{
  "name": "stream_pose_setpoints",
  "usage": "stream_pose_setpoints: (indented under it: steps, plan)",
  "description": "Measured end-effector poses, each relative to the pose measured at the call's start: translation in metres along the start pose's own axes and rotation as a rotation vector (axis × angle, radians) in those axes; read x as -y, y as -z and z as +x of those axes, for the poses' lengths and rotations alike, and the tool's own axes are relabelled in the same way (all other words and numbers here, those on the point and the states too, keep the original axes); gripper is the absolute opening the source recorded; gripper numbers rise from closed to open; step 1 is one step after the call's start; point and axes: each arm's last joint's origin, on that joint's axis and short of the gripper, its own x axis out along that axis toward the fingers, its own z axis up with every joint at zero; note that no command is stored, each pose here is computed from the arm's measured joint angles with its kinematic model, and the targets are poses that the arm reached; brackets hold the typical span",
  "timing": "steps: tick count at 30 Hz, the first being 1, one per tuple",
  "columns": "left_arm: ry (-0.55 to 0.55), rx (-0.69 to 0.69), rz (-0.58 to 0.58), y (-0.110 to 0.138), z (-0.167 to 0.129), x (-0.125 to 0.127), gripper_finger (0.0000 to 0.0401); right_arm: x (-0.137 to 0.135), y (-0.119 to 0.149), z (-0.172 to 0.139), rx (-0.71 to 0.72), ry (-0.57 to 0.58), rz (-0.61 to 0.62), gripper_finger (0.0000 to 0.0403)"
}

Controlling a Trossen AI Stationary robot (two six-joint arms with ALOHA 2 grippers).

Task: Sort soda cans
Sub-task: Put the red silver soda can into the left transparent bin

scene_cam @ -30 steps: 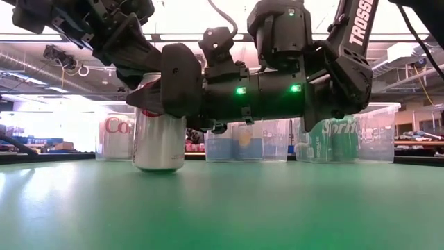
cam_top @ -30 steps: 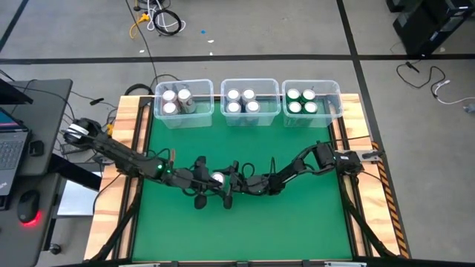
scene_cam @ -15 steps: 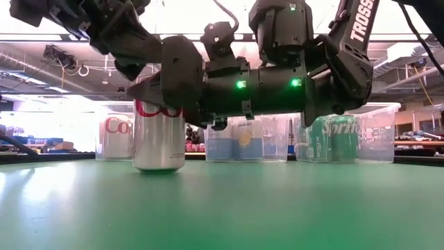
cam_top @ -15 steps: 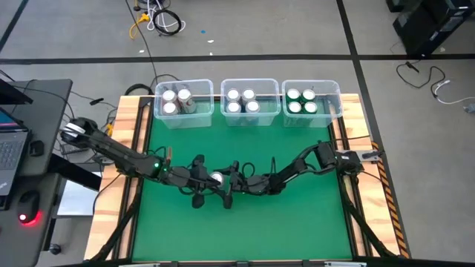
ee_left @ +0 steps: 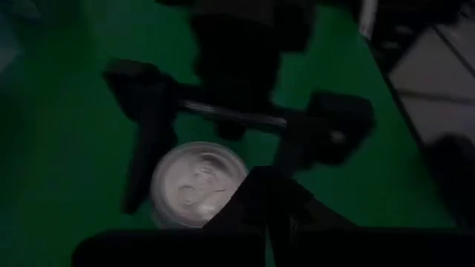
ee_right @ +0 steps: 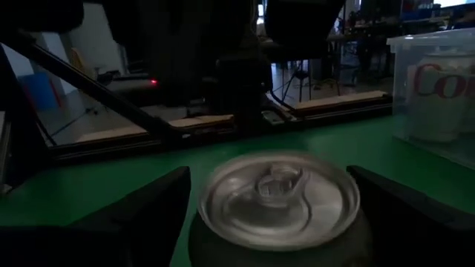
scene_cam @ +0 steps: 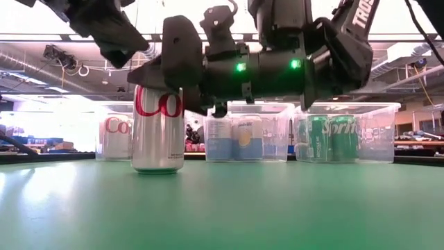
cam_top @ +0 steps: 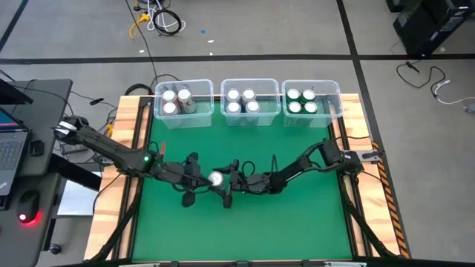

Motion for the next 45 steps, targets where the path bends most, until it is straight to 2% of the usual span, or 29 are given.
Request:
stream_pose_setpoints:
  steps: [4,7,13,16,22,27,33,39,45]
  plan:
    - [0.063,-0.085,0.043,-0.012,-0.006,0.006,0.0012,-0.004,-0.016,-0.003,-0.065,-0.006,-0.027,0.0346]
    - [0.081,-0.116,0.047,-0.026,-0.014,0.009,0.0040,-0.008,-0.033,-0.009,-0.131,-0.010,-0.059,0.0348]
    - [0.064,-0.165,0.050,-0.050,-0.031,0.013,0.0126,-0.015,-0.073,-0.028,-0.242,-0.021,-0.114,0.0349]
    - [0.063,-0.157,0.008,-0.057,-0.035,0.014,0.0173,-0.016,-0.095,-0.040,-0.275,-0.028,-0.132,0.0348]
    - [0.023,-0.200,-0.033,-0.058,-0.020,0.015,0.0258,-0.012,-0.120,-0.071,-0.446,-0.005,-0.131,0.0341]
    - [-0.052,-0.294,-0.083,-0.054,0.003,0.009,0.0317,-0.010,-0.125,-0.092,-0.576,0.033,-0.094,0.0336]
    - [-0.118,-0.380,-0.092,-0.050,0.029,0.001,0.0363,-0.019,-0.122,-0.098,-0.600,0.015,-0.096,0.0334]
    - [-0.136,-0.427,-0.093,-0.051,0.046,-0.002,0.0387,-0.024,-0.121,-0.101,-0.593,0.004,-0.098,0.0333]
    - [-0.168,-0.443,-0.081,-0.051,0.054,-0.010,0.0391,-0.024,-0.121,-0.101,-0.591,0.010,-0.102,0.0333]
